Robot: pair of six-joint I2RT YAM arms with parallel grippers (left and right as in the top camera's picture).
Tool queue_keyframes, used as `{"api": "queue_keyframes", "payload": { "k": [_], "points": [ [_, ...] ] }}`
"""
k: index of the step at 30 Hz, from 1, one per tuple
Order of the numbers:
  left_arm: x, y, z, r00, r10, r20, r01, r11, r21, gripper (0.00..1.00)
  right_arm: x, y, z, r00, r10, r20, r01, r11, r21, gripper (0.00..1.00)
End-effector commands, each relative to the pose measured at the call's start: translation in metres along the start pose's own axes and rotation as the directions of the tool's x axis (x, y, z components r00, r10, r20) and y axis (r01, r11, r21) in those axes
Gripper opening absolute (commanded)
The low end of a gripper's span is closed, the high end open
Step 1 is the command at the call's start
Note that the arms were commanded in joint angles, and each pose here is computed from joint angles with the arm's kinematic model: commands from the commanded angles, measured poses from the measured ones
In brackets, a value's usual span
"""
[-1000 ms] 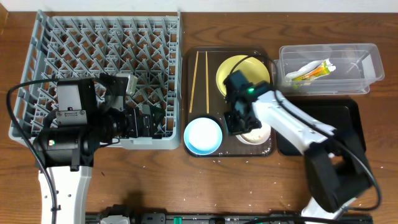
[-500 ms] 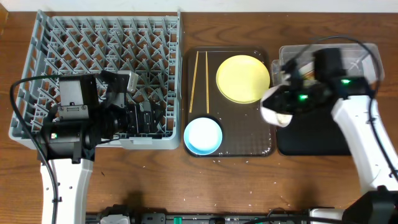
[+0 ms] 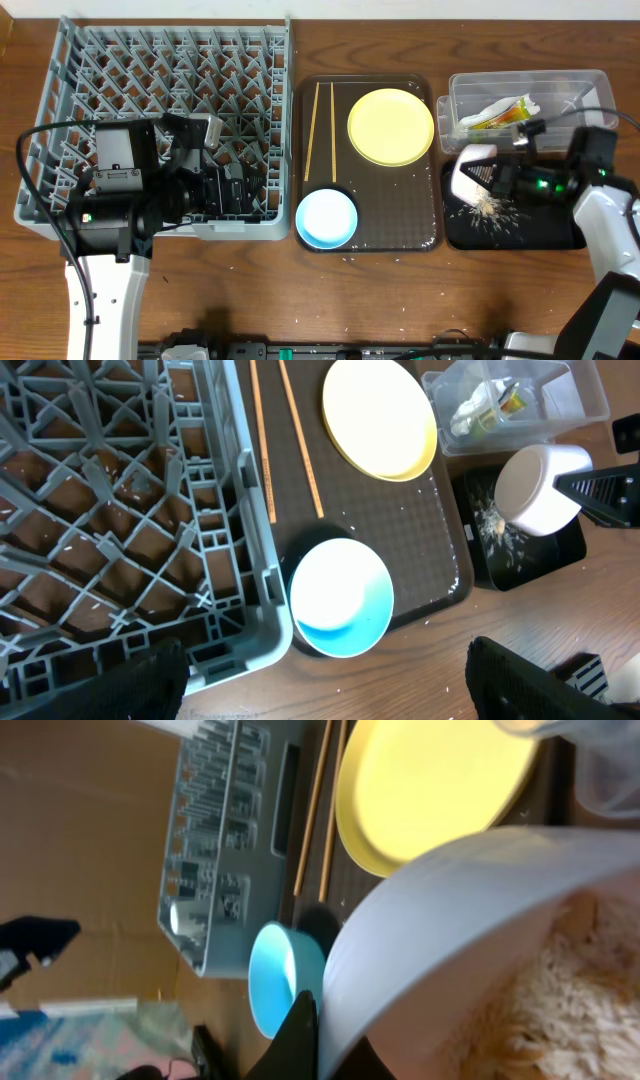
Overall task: Sort waste into correct bins and load items into the dishwasher
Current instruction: 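Tip white bowl over black tray to dump scraps with right gripper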
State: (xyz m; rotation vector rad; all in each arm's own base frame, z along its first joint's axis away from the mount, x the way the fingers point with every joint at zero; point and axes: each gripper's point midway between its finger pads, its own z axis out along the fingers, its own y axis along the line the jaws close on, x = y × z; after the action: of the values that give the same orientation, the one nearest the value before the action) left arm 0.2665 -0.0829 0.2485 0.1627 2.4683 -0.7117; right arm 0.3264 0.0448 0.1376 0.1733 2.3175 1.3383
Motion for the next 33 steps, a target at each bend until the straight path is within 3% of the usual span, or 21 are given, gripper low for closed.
{"api": "queue_keyframes", "payload": {
  "k": [1, 9, 12, 18, 20, 23, 26, 27, 29, 31, 33],
  "points": [
    [-0.004, -0.004, -0.002, 1.0, 0.027, 0.011, -0.027, 1.0, 0.011, 0.89, -0.001, -0.001, -0.008, 0.996, 0.078, 0.045, -0.074, 0.994, -0.078, 0.01],
    [-0.004, -0.004, -0.002, 1.0, 0.028, 0.011, -0.028, 1.0, 0.011, 0.89, -0.007, 0.012, -0.023, 0.991, 0.099, 0.091, -0.075, 0.969, -0.235, 0.01],
    [-0.004, -0.004, -0.002, 1.0, 0.027, 0.01, -0.027, 1.0, 0.011, 0.89, -0.007, 0.039, -0.031, 0.995, 0.025, 0.096, 0.013, 0.925, -0.379, 0.01],
    [-0.004, -0.004, -0.002, 1.0, 0.027, 0.01, -0.027, 1.0, 0.011, 0.89, -0.01, 0.034, -0.029, 0.992, -0.026, 0.12, 0.066, 0.937, -0.344, 0.01],
    [-0.004, -0.004, -0.002, 1.0, 0.027, 0.01, -0.028, 1.0, 0.011, 0.89, -0.01, 0.019, -0.025, 0.993, 0.017, 0.115, 0.015, 0.963, -0.27, 0.01],
    [-0.004, -0.004, -0.002, 1.0, 0.027, 0.01, -0.027, 1.0, 0.011, 0.89, -0.008, 0.032, -0.03, 0.994, 0.029, 0.104, 0.009, 0.938, -0.347, 0.01],
    [-0.005, -0.004, -0.002, 0.999, 0.029, 0.013, -0.029, 1.0, 0.011, 0.89, -0.008, -0.005, -0.021, 0.983, 0.151, 0.102, -0.135, 0.979, -0.15, 0.01],
    [-0.005, -0.004, -0.002, 0.999, 0.03, 0.014, -0.03, 0.999, 0.011, 0.89, -0.007, -0.001, -0.022, 0.981, 0.169, 0.092, -0.15, 0.972, -0.179, 0.01],
    [-0.005, -0.004, -0.002, 0.999, 0.03, 0.014, -0.03, 0.999, 0.011, 0.89, -0.006, 0.021, -0.024, 0.993, 0.078, 0.087, -0.05, 0.957, -0.284, 0.01],
    [-0.005, -0.004, -0.002, 0.999, 0.03, 0.014, -0.03, 0.999, 0.011, 0.89, -0.005, 0.011, -0.02, 0.993, 0.082, 0.088, -0.06, 0.972, -0.225, 0.01],
    [-0.005, -0.004, -0.002, 0.999, 0.03, 0.015, -0.03, 0.999, 0.011, 0.89, -0.004, 0.018, -0.021, 0.994, 0.067, 0.085, -0.042, 0.963, -0.265, 0.01]
  ]
}}
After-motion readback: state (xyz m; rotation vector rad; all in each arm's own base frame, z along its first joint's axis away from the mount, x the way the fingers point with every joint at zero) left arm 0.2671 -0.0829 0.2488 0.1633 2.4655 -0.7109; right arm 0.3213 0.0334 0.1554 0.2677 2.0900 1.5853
